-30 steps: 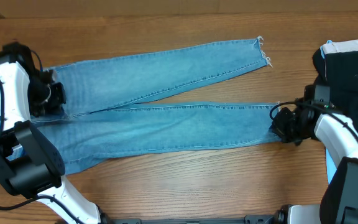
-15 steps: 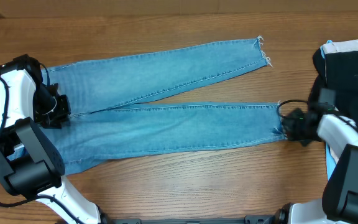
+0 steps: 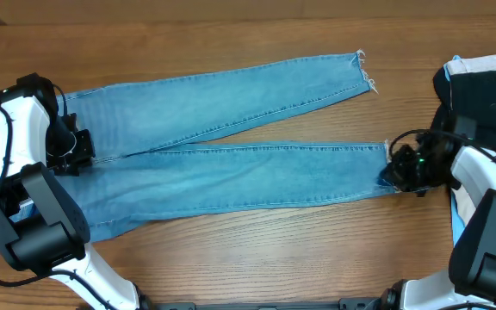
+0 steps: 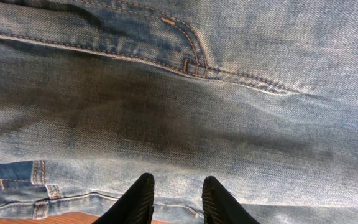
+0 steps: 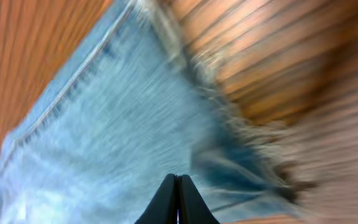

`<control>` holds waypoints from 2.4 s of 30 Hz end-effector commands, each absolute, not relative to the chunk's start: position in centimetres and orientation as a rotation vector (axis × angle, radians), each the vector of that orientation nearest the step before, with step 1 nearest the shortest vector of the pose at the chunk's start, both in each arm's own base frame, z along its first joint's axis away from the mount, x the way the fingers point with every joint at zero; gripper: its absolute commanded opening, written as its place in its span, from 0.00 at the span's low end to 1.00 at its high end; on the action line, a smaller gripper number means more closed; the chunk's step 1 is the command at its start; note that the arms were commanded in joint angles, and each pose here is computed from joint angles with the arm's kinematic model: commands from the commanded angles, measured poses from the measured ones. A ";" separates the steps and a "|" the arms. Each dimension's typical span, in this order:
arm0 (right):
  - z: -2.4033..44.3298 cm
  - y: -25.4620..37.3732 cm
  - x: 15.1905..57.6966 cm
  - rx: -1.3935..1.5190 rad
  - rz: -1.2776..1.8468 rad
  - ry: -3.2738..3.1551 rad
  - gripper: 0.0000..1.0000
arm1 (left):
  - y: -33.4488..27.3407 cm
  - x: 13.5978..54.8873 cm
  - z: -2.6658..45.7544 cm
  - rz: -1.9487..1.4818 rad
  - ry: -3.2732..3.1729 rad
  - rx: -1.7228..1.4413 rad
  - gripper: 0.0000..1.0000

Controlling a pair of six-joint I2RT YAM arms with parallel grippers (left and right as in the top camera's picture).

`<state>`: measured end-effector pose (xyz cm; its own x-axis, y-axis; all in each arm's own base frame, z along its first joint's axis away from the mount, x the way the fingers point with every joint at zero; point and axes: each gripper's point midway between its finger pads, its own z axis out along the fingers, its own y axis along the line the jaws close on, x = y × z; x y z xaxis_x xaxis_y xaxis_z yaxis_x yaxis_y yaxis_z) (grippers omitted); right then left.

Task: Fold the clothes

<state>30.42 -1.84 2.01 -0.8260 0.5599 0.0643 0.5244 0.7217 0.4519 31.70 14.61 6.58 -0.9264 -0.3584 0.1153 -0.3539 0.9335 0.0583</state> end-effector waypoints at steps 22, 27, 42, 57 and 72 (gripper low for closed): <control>0.8 -14.1 27.5 1.461 -0.301 2.574 0.04 | 15.1 31.7 7.0 -0.091 -2.977 0.576 0.37; 3.2 -7.9 32.3 1.030 0.318 2.757 0.04 | 16.6 33.9 6.8 -0.170 -3.070 0.598 0.08; -1.1 1.2 24.9 1.003 0.689 2.999 0.04 | 18.8 38.7 2.9 -0.252 -3.226 0.418 0.05; -2.5 -11.7 18.6 1.555 -0.561 2.749 0.04 | 22.2 38.6 -2.4 -0.477 -3.128 0.434 0.04; 4.4 -10.5 27.7 1.443 -0.089 2.718 0.04 | 22.7 42.9 11.7 -0.410 -3.289 0.559 0.43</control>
<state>24.10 -10.77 1.74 -0.5356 0.8431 -0.0479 0.8374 0.5229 -0.1594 40.48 22.21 4.87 -0.9529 -0.2858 -0.1013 -0.3020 0.9243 0.2334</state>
